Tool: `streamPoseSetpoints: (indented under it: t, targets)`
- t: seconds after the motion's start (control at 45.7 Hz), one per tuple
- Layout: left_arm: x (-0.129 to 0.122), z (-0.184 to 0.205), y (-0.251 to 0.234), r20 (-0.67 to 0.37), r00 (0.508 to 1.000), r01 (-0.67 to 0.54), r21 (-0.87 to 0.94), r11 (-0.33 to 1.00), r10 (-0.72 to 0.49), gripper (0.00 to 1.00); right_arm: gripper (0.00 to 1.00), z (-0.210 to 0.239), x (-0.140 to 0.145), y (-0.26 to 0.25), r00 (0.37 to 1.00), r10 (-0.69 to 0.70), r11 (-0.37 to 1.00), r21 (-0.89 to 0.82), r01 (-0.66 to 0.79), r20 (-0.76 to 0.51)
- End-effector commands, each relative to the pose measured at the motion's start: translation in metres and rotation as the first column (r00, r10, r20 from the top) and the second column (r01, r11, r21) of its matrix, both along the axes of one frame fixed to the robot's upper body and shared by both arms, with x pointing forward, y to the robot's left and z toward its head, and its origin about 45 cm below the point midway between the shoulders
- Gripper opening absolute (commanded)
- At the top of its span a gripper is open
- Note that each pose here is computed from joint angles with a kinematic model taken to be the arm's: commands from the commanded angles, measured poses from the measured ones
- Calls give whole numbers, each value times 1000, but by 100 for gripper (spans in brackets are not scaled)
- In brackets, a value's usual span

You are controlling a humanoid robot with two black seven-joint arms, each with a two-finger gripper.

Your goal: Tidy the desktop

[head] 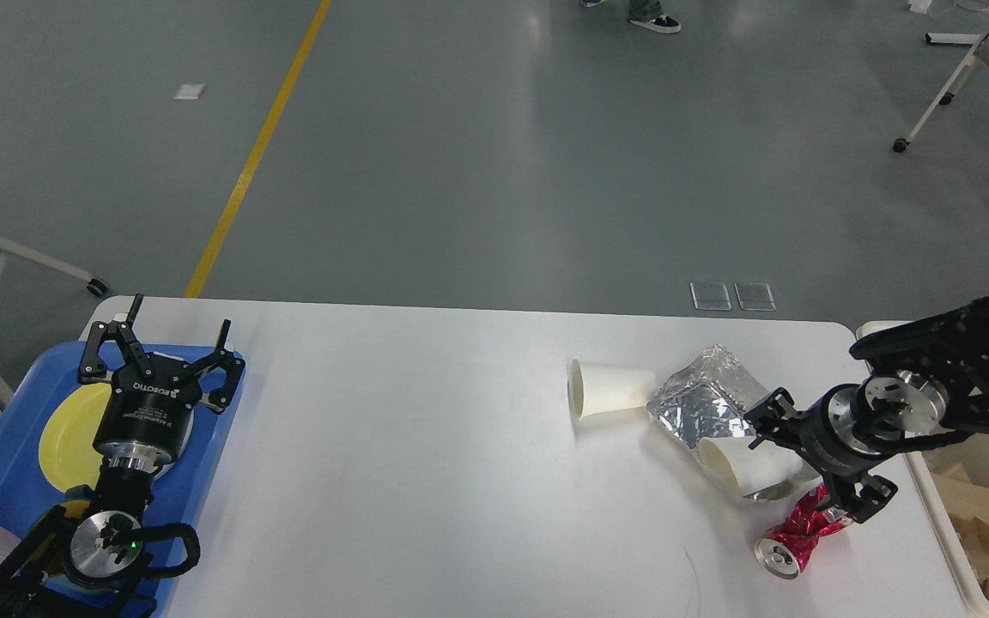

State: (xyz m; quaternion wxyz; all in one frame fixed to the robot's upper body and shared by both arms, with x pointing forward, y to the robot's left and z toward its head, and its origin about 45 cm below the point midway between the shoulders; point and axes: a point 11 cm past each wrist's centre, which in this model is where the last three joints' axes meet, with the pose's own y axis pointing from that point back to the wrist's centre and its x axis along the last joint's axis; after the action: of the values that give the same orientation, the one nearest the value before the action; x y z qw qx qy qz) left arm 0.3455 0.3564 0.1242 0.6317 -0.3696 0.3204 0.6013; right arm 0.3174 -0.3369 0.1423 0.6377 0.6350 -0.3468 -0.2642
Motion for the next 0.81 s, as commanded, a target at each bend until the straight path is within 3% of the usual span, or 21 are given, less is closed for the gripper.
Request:
streamPoseSetpoints:
  t: [0.0, 0.153, 0.328, 0.481, 0.678, 0.788]
  targets:
    - [0, 0, 0, 0, 1000, 0, 0, 1000, 0, 96, 99, -17, -10, 1, 999, -36, 999, 17, 36, -22]
    - [0, 0, 0, 0, 1000, 0, 0, 1000, 0, 96, 99, -32, -12, 21, 992, -119, 986, 117, 122, -33]
    - [0, 0, 0, 0, 1000, 1, 0, 1000, -1, 96, 99, -31, 8, 34, 951, -309, 922, 240, 303, -12]
    - [0, 0, 0, 0, 1000, 0, -1, 1000, 0, 96, 98, -40, 23, 33, 822, -568, 776, 311, 548, -32]
    - [0, 0, 0, 0, 1000, 0, 0, 1000, 0, 96, 98, -47, 30, 50, 687, -726, 654, 275, 705, -31]
    - [0, 0, 0, 0, 1000, 0, 0, 1000, 0, 96, 99, -56, 34, 67, 651, -757, 607, 304, 734, -59]
